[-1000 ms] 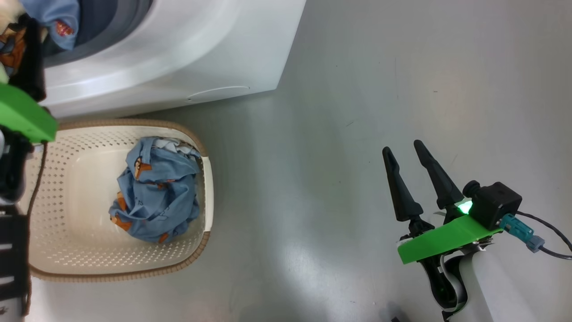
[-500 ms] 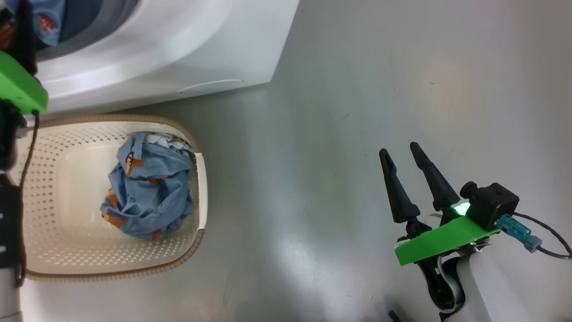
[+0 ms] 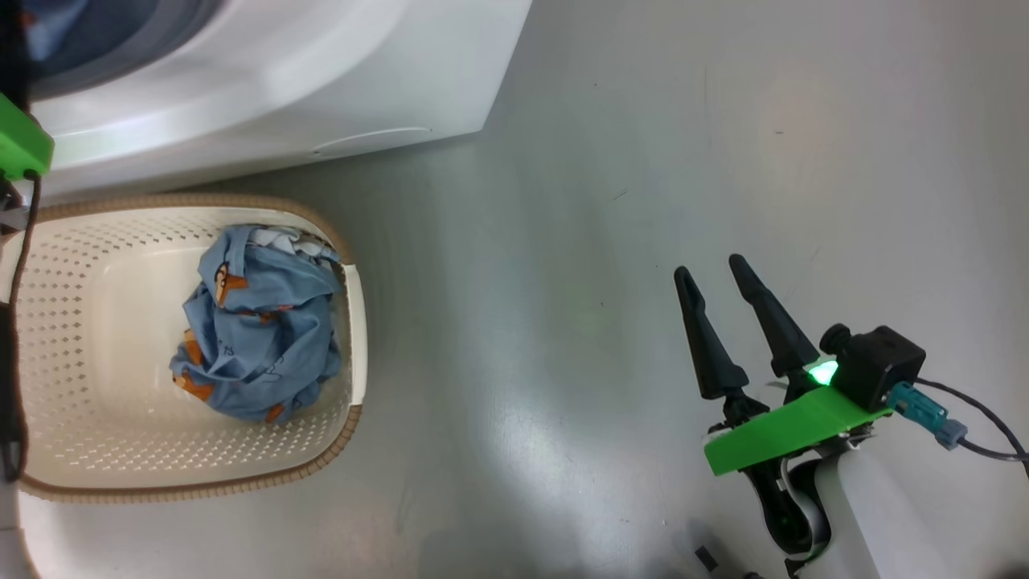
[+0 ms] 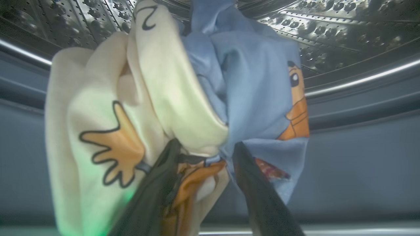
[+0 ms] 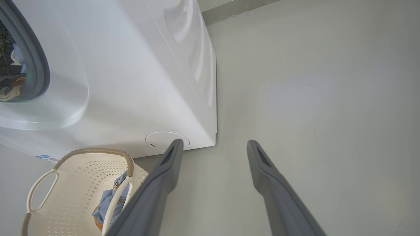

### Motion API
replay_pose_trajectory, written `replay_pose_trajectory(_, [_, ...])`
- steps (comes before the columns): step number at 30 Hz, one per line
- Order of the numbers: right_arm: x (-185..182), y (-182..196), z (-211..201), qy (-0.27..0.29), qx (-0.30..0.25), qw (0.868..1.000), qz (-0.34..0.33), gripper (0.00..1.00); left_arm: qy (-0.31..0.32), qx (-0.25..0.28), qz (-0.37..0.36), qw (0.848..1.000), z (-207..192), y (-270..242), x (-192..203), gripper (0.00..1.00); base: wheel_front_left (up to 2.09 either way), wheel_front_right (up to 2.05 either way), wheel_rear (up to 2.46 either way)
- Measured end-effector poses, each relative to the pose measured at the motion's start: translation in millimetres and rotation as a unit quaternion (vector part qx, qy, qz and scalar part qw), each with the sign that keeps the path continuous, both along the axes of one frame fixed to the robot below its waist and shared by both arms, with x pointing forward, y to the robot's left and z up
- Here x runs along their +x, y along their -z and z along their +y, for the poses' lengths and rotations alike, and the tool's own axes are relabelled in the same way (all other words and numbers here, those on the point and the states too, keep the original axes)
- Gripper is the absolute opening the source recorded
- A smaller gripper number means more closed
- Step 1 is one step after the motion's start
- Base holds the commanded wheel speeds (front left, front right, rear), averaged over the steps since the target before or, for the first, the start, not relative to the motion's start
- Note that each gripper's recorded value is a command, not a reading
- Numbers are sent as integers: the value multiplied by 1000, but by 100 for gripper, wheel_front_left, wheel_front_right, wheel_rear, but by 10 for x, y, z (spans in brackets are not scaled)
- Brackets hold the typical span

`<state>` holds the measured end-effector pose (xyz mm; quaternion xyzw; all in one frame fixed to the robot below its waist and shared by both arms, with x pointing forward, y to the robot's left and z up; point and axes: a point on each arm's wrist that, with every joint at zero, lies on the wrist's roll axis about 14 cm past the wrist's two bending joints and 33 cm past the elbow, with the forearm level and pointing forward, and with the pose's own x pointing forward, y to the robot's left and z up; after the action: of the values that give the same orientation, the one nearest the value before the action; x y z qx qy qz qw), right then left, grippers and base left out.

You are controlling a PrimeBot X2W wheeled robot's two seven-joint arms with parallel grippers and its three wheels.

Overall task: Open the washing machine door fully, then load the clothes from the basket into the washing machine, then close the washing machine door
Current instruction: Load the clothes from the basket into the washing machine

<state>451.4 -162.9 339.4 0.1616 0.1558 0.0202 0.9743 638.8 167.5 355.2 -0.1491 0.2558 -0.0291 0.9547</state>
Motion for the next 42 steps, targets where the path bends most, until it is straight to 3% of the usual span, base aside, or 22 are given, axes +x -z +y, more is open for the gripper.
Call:
replay_pose_trajectory(1, [7,2,8,-1,0,1000,0,100,0,1,4,1000,7,16,3,10,0,0,0])
replay_pose_trajectory(2, [21,-1,18,-3,1,1000,-1,100,3,7,11,1000,11,40,-1,0,0,0,0])
replay_pose_trajectory(9, [48,-4,52,-7,5,1000,-3,100,8,21,30,999,22,97,33,0,0,0,0])
replay_pose_trajectory(18, [53,-29,51,-1,17,1000,-5,100,24,57,-85,994,35,-278,210,0,0,0,0])
replay_pose_trajectory(27, [32,-6,18,5,18,1000,-1,100,46,63,-196,978,-95,-716,455,0,0,0,0])
replay_pose_trajectory(33, [12,-2,-25,11,18,1000,2,100,54,66,-224,971,-154,-809,540,0,0,0,0])
replay_pose_trajectory(42, [-17,110,-44,13,16,1000,16,100,69,72,-206,973,-176,-637,641,0,0,0,0])
